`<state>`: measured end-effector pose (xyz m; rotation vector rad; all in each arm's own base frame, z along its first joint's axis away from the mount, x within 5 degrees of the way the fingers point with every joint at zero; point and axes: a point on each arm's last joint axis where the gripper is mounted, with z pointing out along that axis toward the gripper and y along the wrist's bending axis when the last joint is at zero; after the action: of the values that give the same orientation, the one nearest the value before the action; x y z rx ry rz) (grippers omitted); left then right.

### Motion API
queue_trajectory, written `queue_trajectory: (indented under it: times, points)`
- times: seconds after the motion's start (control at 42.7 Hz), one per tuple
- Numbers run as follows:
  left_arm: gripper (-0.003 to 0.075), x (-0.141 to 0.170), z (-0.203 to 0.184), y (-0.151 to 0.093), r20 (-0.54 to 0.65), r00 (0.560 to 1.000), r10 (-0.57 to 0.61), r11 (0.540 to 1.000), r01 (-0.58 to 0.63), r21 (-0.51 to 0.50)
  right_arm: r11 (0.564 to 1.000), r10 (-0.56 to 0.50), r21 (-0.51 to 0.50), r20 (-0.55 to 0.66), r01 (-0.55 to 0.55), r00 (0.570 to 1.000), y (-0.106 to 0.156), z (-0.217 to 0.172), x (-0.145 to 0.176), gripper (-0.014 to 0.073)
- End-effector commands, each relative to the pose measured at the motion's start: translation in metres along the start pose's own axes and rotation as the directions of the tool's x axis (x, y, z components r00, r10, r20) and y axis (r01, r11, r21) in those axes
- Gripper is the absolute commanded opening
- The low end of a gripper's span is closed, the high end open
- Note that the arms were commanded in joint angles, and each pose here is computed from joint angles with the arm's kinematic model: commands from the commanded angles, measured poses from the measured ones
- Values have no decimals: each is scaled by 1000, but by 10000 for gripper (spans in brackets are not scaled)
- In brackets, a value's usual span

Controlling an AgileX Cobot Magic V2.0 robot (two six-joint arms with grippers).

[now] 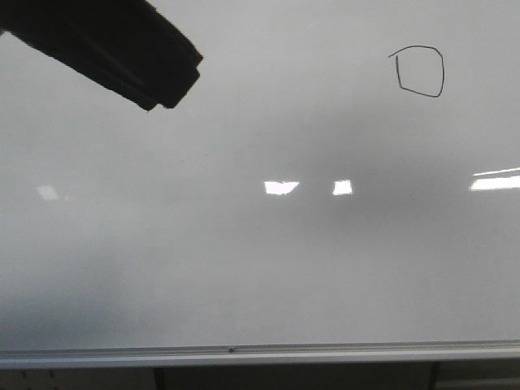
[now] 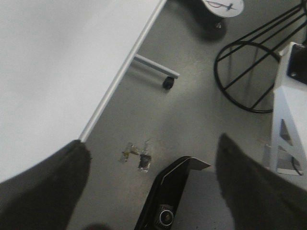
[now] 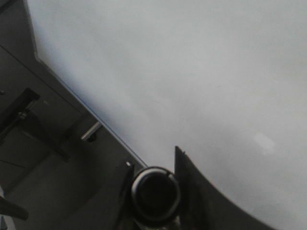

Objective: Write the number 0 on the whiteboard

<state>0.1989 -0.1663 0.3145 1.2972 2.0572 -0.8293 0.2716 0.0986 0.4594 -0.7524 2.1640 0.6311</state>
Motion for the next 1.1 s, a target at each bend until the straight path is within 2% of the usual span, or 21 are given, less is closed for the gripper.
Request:
queue_trajectory:
  times: [0.0, 0.094, 0.211, 0.421, 0.632, 0.819, 1.077]
  points:
    - [704, -18, -12, -16, 126, 992, 22, 996, -32, 79, 997, -37, -60, 100, 43, 994, 16, -16, -10, -62]
    - [673, -26, -18, -27, 225, 972, 68, 981, -106, 162, 992, -42, -115, 92, 52, 995, 18, -12, -7, -62]
    - [636, -35, -26, -37, 341, 937, 81, 967, -157, 199, 978, -34, -204, 69, 47, 997, 21, -4, 1, -62]
    - [621, -40, -30, -38, 391, 918, 66, 968, -155, 199, 910, -7, -415, 52, 28, 999, 31, 10, 16, -62]
    - [621, -41, -30, -35, 401, 914, 61, 975, -141, 171, 901, 3, -434, 15, 4, 1000, 36, 16, 30, -62]
    - [621, -42, -30, -34, 405, 912, 61, 978, -135, 158, 893, -22, -449, 28, 33, 999, 49, 8, 35, -62]
    - [621, -43, -30, -32, 413, 909, 55, 982, -125, 143, 821, -101, -562, 29, 100, 994, 88, 15, 35, -62]
